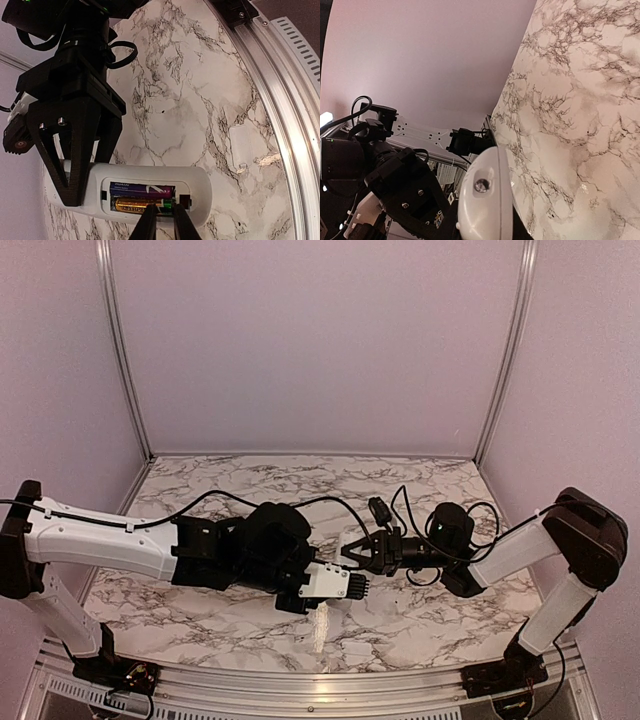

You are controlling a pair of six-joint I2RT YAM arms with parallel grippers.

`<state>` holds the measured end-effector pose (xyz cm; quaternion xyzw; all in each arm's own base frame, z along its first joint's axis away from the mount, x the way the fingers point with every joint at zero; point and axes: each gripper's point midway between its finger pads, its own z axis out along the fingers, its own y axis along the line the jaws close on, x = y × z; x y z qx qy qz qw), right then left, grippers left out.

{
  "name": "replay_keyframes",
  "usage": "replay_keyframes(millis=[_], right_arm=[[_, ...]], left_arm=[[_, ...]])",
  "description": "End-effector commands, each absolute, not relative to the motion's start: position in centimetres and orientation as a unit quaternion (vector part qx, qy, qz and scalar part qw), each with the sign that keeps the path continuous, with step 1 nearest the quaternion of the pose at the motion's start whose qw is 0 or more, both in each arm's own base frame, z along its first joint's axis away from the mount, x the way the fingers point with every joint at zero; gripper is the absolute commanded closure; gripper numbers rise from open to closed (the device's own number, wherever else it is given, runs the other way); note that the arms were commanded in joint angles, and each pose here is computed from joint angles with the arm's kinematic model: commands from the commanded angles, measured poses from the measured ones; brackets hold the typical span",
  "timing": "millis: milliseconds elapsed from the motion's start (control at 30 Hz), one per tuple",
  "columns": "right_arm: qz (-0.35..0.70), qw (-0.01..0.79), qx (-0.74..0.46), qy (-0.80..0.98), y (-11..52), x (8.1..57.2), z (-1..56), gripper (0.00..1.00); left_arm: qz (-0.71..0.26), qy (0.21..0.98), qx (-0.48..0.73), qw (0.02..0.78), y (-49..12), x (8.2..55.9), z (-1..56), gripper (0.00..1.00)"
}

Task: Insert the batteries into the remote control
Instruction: Load the battery into the battery compartment.

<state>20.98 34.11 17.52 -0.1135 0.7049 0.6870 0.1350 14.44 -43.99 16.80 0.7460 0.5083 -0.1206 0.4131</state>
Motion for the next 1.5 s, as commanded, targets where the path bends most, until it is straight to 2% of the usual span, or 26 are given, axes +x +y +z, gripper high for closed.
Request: replay_keyframes(millis=[0,300,1000,1133,1233,1467], right_arm=[[0.7,0.14,-0.131,0.688,34.5,20.5,18.8,1.0],[0.702,0.142,-0.133,0.685,34.4,20.4,19.1,1.0],[0.708,0.152,-0.144,0.674,34.1,19.9,20.8,1.0],[0.711,0.155,-0.153,0.669,34.2,19.6,21.4,1.0],[0.706,0.161,-0.156,0.672,34.2,19.6,21.3,1.0],[0.684,0.171,-0.146,0.694,34.0,20.6,19.9,1.0]], left_arm=[[-0.084,0.529,0.75,0.388,-43.8,15.5,15.1,0.88],[-0.061,0.548,0.756,0.352,-43.3,16.2,13.0,0.93],[-0.034,0.615,0.742,0.266,-42.5,17.9,8.7,0.94],[-0.032,0.622,0.739,0.258,-42.4,18.0,8.2,0.91],[-0.039,0.627,0.729,0.273,-42.9,18.2,9.6,0.9],[-0.107,0.604,0.696,0.374,-43.9,17.5,17.0,0.83]])
